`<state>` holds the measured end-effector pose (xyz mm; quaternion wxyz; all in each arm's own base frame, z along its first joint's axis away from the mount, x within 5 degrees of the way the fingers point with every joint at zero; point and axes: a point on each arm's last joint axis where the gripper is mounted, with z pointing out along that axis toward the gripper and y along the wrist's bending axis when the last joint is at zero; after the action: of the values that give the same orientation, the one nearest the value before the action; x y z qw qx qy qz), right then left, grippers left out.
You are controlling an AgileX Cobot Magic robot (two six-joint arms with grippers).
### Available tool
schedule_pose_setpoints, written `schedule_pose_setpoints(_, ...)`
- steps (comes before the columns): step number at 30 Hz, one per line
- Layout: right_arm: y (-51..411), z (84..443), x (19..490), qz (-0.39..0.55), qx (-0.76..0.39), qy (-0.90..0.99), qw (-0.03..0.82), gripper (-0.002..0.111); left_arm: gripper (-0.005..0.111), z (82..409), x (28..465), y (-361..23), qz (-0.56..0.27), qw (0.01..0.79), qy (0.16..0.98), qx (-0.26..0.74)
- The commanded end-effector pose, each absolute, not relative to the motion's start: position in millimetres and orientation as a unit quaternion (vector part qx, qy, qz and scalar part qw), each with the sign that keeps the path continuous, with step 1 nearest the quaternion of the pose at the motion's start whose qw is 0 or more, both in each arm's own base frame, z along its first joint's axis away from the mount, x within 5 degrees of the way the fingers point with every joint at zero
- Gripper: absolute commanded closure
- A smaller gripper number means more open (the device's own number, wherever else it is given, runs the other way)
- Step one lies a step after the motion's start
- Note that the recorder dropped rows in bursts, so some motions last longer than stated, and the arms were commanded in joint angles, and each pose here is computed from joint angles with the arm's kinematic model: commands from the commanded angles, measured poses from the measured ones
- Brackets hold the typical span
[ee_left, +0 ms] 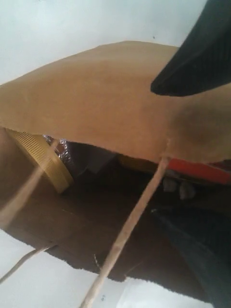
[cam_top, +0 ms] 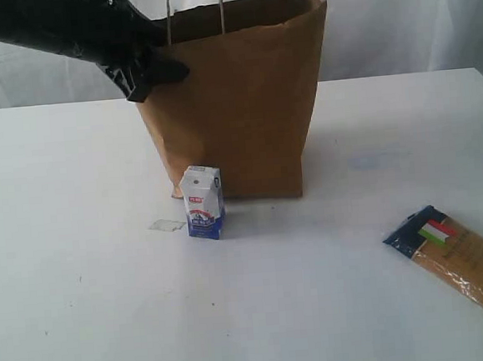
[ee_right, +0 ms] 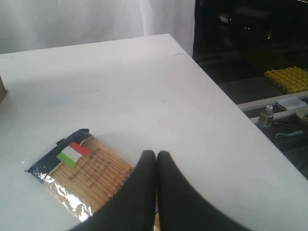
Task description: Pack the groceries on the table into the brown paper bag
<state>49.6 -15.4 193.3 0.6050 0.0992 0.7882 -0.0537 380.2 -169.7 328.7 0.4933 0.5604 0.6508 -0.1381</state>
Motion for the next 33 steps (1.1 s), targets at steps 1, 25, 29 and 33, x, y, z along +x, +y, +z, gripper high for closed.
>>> schedule_pose_setpoints(1,-15.3,192.3,49.7,-0.055,0.097,0.785,0.609,0.108,0.039,335.4,379.0,-170.9,-0.144,0.499,0.657,0.547)
schedule_pose_setpoints(25,-15.3,192.3,49.7,-0.055,0.097,0.785,0.609,0.108,0.106,447.1,295.3,-97.3,0.062,0.519,0.739,0.425)
schedule_pose_setpoints(29,-15.3,192.3,49.7,-0.055,0.097,0.785,0.609,0.108,0.107,440.8,305.3,-58.1,0.055,0.505,0.808,0.298)
schedule_pose_setpoints(33,-15.3,192.3,49.7,-0.055,0.097,0.785,0.609,0.108,0.107,420.8,304.2,23.5,0.031,0.514,0.857,0.028)
